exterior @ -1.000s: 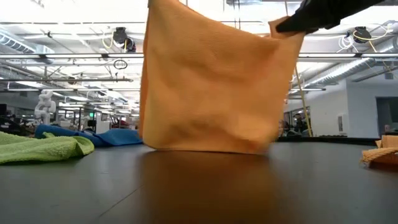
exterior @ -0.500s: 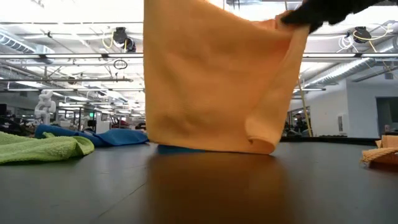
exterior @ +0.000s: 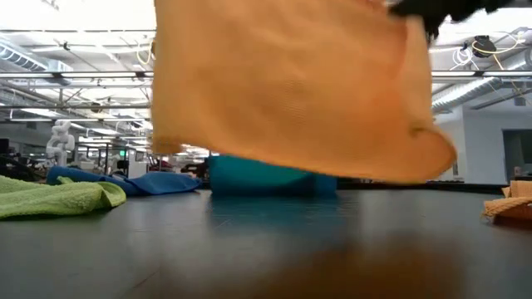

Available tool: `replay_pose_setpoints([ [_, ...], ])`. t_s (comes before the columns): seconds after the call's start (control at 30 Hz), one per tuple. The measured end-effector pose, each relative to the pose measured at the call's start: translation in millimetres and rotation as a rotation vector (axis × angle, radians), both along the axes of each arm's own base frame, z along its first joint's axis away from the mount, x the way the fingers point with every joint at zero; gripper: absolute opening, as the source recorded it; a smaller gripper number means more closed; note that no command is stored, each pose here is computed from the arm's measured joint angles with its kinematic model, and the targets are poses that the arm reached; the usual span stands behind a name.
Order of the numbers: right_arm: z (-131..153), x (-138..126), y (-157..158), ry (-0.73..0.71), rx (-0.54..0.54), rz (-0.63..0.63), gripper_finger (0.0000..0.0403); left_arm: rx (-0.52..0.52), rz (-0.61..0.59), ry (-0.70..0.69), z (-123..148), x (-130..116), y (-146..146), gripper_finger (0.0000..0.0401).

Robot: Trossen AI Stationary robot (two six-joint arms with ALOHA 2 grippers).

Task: Fold microfiber towels
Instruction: Fold the top orange microfiber cloth

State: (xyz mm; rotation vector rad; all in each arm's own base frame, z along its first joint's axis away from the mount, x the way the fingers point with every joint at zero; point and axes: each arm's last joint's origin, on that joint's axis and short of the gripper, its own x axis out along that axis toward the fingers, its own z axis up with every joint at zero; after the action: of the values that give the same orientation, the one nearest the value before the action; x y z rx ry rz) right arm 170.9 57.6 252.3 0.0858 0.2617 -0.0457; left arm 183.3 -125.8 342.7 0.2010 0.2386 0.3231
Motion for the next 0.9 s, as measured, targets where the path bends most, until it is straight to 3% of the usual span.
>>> replay_pose_setpoints([
  [0.27, -63.1, -7.9, -23.9, 0.125, 0.082, -0.217, 0.0002, -0.206, 0.172, 0.267, -39.2, 20.3, 44.9, 0.0004],
  [0.53, -113.5, -25.3, -41.8, 0.042, 0.137, -0.302, 0.0002, -0.343, 0.203, 0.474, -94.7, 46.4, 84.9, 0.0006],
  [0.73, -122.1, -29.3, -48.8, 0.027, 0.207, -0.320, 0.0019, -0.389, 0.210, 0.524, -118.1, 51.6, 107.1, 0.0005],
  [0.9, -124.6, -30.5, -54.5, 0.054, 0.191, -0.357, 0.0057, -0.390, 0.252, 0.531, -120.3, 51.7, 122.5, 0.0003],
])
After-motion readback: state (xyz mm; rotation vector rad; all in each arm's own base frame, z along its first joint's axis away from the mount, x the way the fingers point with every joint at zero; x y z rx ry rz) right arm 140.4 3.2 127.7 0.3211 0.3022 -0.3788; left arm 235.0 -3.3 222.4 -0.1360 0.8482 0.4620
